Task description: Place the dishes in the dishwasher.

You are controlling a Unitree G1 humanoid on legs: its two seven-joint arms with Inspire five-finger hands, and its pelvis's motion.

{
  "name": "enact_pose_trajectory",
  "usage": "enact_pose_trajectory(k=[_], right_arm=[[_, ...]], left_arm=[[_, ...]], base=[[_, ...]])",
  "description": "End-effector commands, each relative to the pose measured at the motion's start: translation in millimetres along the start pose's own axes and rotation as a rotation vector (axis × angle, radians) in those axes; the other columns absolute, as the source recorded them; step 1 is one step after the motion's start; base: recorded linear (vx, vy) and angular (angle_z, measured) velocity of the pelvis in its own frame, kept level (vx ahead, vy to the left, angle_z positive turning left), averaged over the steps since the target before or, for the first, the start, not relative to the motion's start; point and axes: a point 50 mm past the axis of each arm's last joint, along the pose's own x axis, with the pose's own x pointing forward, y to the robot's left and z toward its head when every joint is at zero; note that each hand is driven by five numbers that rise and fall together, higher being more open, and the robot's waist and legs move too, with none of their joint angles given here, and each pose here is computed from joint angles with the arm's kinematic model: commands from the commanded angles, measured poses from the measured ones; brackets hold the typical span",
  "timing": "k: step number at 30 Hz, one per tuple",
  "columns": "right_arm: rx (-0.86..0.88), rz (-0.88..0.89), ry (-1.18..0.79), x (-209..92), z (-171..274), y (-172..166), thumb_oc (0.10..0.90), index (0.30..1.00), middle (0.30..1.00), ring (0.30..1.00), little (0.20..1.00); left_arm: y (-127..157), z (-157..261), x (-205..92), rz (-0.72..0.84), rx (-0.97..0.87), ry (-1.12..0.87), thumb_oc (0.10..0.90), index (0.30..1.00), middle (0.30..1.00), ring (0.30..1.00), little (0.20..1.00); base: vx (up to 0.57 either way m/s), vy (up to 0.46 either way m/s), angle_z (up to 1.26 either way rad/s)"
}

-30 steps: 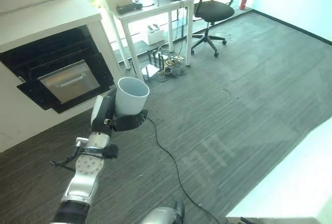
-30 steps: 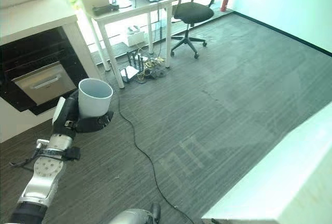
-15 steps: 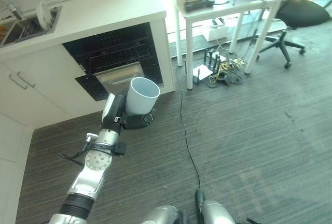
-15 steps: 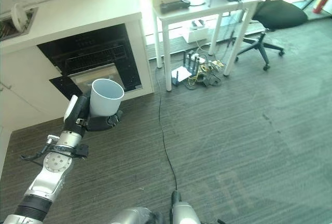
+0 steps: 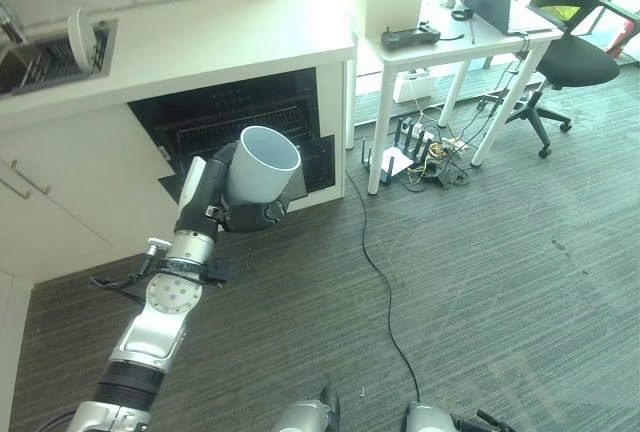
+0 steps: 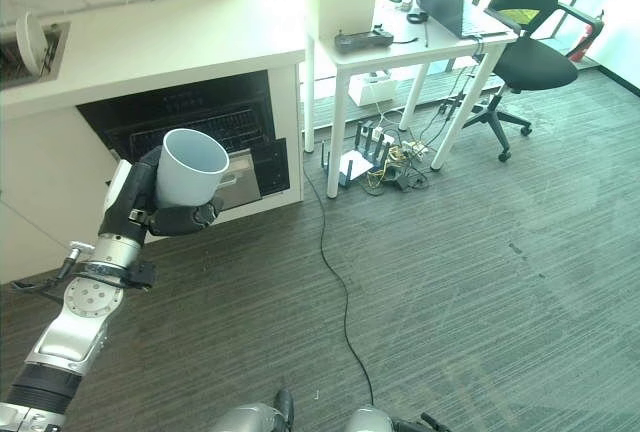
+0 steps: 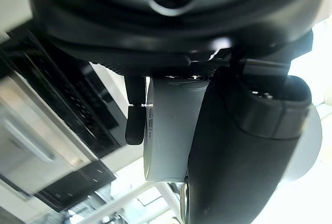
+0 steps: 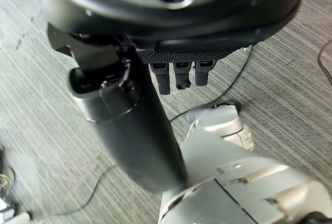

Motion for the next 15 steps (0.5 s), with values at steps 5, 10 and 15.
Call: enact_pose_trajectory(k=[5, 10, 15], right_arm=[[-0.005, -0.004, -0.003, 0, 6, -5, 0.800, 0.900, 0.900, 0.900, 0.900], [-0.033, -0.020, -0.022, 1, 17, -10, 0.800, 0.900, 0.900, 0.900, 0.900], [-0.022, -0.028, -0.054, 0, 26, -14, 0.800, 0.900, 0.900, 0.900, 0.900]], left_arm=[[30, 56, 9, 0.083, 0.019, -0.309, 0.400, 0.300, 0.300, 0.300, 0.300], [20, 57, 4, 0.090, 0.013, -0.316, 0.400, 0.300, 0.300, 0.300, 0.300], [20, 63, 5, 0.072, -0.019, -0.345, 0.400, 0.300, 0.300, 0.300, 0.300]], base=[[0.32, -0.150, 0.44], [0.42, -0.245, 0.43], [0.24, -0.190, 0.18]])
